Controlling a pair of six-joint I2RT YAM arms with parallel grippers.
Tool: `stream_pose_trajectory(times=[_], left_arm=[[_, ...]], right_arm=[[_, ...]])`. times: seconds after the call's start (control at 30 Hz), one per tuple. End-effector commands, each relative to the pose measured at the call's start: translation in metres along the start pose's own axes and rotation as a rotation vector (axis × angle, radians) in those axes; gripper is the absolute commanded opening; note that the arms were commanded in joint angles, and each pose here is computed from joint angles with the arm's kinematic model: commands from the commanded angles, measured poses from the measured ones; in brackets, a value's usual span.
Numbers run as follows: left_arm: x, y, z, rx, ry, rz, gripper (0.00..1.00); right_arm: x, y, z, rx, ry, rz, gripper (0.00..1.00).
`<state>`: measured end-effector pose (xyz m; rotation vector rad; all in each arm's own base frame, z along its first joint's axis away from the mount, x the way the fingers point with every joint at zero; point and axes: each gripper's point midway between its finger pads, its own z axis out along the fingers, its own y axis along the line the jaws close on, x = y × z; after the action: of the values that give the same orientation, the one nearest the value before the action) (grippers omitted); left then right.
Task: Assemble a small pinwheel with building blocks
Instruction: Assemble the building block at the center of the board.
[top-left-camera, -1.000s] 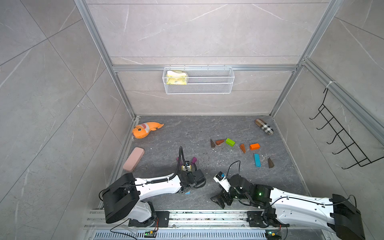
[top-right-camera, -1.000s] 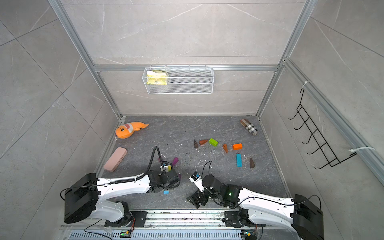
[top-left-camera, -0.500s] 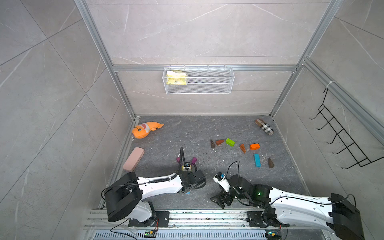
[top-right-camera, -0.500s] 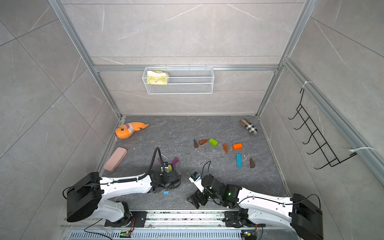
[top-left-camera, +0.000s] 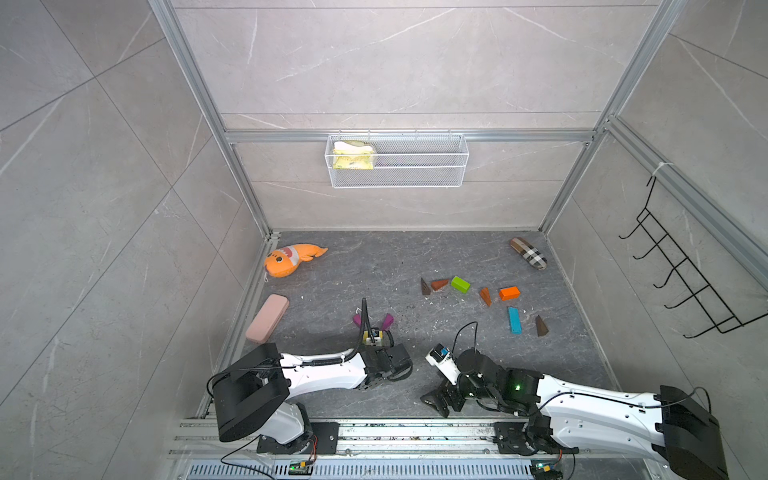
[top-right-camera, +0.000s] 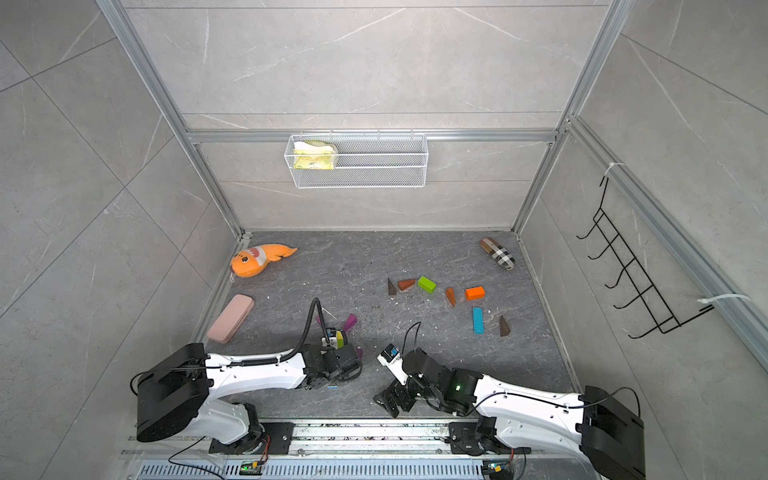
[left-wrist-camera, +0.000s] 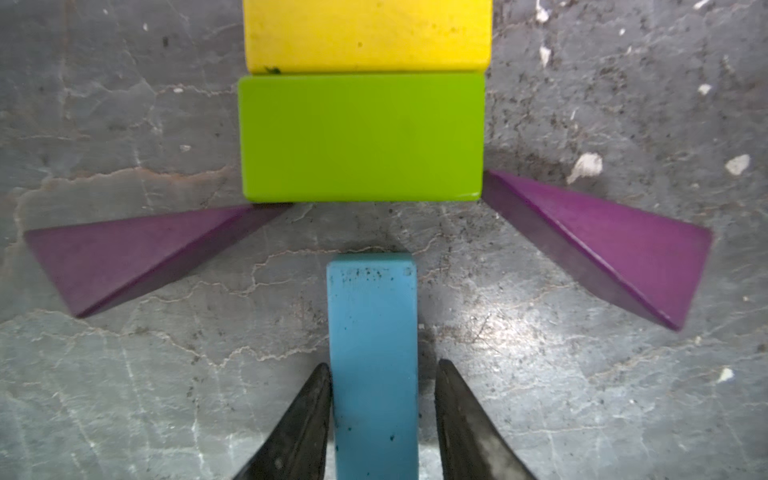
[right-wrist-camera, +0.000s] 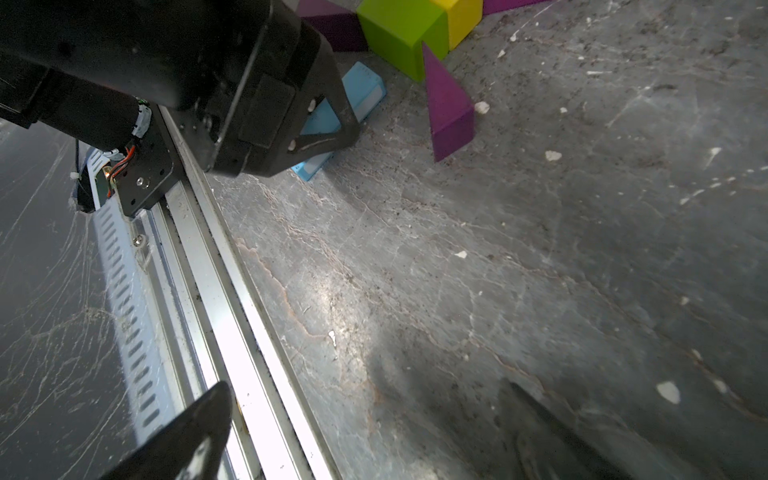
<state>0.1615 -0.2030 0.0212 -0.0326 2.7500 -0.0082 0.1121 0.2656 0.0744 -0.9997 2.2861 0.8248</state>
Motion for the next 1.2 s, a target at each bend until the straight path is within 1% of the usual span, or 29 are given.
stream_pose_trajectory(times=[0.0,0.43,0.73,1.17], left_arm=[[0.001,0.004,0.002,-0.014,-0.008,-0.021,0.4],[0.003,0.005,0.005,-0.015,-0.01,-0.031,0.32],[-0.001,0.014,0.003,-0.027,-0.026,-0.063,0.3],[-0.006,0.016,0.001,-0.046,-0.023,-0.049,0.3]], right_arm=[[-0.007,0.006,0.0,-0.02,-0.015,0.005,1.0],[-0.006,0.006,0.002,-0.02,-0.003,0.007,1.0],[-0.006,0.006,0.002,-0.023,-0.002,0.007,1.0],[-0.006,0.007,0.003,-0.025,-0.002,0.007,1.0]])
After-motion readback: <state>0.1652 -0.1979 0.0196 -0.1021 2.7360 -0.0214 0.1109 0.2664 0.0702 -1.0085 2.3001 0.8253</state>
